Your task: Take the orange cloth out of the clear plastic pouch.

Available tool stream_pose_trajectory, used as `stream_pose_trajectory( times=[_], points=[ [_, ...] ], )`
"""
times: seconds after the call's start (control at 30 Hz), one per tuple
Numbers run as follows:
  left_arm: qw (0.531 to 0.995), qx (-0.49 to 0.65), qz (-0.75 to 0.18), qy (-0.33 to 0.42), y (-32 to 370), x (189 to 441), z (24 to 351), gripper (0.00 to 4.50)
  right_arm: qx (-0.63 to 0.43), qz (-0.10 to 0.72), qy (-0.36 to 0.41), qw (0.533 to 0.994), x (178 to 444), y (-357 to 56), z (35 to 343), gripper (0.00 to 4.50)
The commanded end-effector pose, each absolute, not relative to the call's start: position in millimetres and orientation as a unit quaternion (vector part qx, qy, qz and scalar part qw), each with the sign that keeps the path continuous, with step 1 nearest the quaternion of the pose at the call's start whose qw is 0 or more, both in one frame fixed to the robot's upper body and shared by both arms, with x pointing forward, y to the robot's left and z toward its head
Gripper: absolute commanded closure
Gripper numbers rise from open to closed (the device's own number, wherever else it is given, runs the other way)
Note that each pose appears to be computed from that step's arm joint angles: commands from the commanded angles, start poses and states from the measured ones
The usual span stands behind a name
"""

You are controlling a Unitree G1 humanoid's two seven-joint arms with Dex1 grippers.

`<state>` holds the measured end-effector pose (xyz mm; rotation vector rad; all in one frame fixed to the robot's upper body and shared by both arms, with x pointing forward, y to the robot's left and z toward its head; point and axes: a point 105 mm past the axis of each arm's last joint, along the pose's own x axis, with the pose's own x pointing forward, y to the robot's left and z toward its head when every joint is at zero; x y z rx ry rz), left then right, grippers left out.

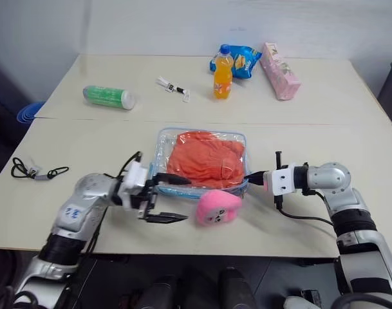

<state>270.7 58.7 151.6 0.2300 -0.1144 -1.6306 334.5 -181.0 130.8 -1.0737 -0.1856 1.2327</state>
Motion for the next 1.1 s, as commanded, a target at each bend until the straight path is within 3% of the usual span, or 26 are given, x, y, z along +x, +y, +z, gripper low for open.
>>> stream_pose_trajectory(
  times=[0.03, 0.13, 0.23, 0.5, 0.67, 0.8, 1.1],
  points=[
    [0.678, 0.147, -0.72, -0.029, 33.3, 278.3, 140.7, 0.0, -0.467, 0.548, -0.088, 0.689, 332.2, -181.6, 134.0, 4.46],
    [0.667, 0.194, -0.719, -0.011, 20.8, 283.0, 125.7, 0.0, -0.461, 0.547, -0.088, 0.693, 331.8, -180.9, 134.2, 4.46],
    [0.675, 0.203, -0.709, 0.001, 8.1, 289.0, 120.4, 0.6, -0.455, 0.545, -0.087, 0.699, 331.6, -180.5, 134.3, 4.5],
    [0.662, 0.177, -0.728, -0.012, 22.0, 278.1, 129.4, 3.03, -0.461, 0.541, -0.081, 0.699, 329.3, -187.6, 133.8, 4.5],
    [0.684, 0.169, -0.71, 0.014, 70.4, 284.4, 131.9, 4.25, -0.463, 0.533, -0.079, 0.704, 330.8, -193.5, 136.1, 4.5],
    [0.721, 0.162, -0.674, 0.012, 115.7, 294.7, 141.8, 4.35, -0.46, 0.531, -0.073, 0.708, 329.4, -199.4, 135.9, 4.5],
    [0.812, 0.135, -0.56, 0.092, 220.7, 314.1, 138.6, 4.35, -0.461, 0.527, -0.079, 0.71, 324.1, -207.9, 137.1, 4.5]
  ],
)
